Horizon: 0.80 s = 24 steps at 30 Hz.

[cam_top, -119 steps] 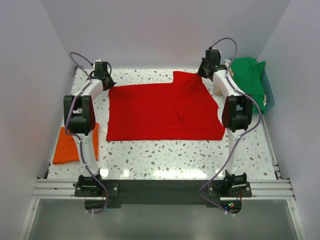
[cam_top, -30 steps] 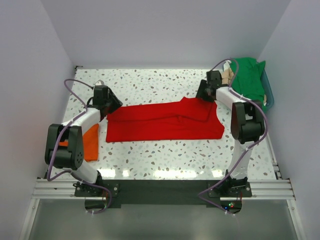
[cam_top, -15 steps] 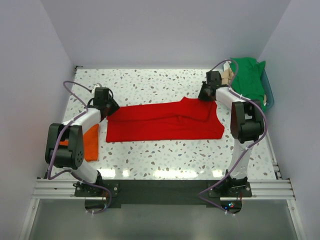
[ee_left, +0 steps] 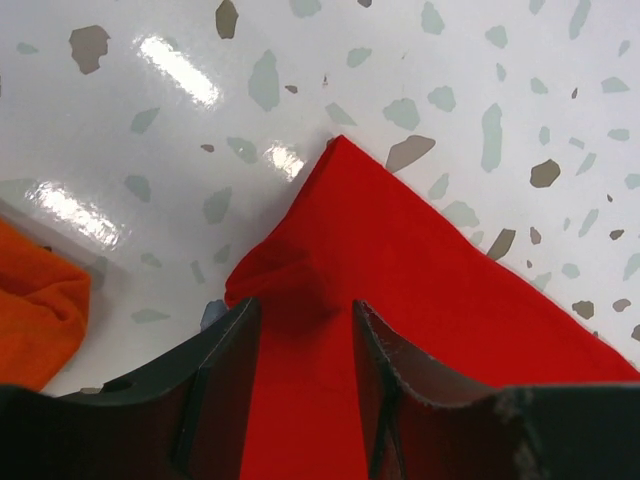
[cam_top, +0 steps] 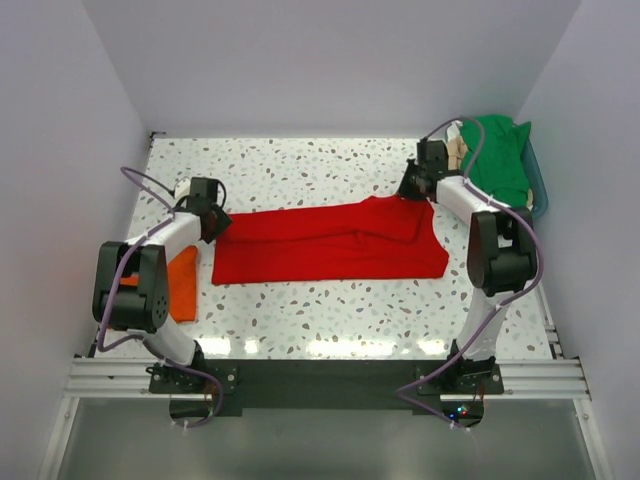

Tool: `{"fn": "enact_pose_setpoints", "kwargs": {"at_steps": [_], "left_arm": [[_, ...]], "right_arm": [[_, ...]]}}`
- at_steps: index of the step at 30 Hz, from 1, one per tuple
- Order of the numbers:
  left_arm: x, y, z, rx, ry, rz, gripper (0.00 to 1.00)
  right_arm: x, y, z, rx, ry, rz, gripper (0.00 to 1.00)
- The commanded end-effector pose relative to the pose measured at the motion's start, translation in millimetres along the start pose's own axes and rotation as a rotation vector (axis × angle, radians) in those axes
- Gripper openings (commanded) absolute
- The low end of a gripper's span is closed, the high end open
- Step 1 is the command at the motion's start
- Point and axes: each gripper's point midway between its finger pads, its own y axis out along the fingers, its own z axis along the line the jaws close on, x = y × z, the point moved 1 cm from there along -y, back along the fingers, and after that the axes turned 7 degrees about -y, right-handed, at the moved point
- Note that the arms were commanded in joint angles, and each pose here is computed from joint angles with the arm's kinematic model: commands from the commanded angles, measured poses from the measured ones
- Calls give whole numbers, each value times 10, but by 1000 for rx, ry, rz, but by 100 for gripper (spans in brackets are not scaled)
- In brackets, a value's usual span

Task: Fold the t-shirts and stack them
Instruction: Fold the tshirt

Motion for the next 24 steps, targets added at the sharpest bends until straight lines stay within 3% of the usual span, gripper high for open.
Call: {"fn": "enact_pose_setpoints", "kwargs": {"at_steps": [1,13,24], "left_arm": [[189,49,-134,9,-41,-39,46],[68,209,-103,68,-23,23,40],[105,55,-54,61,-21,7,17]], "right_arm": [[165,-200,121,48,15,-63,2],[141,-439,139,66,24,-79,2],[199,-733,167,84,23,-123,2]]}}
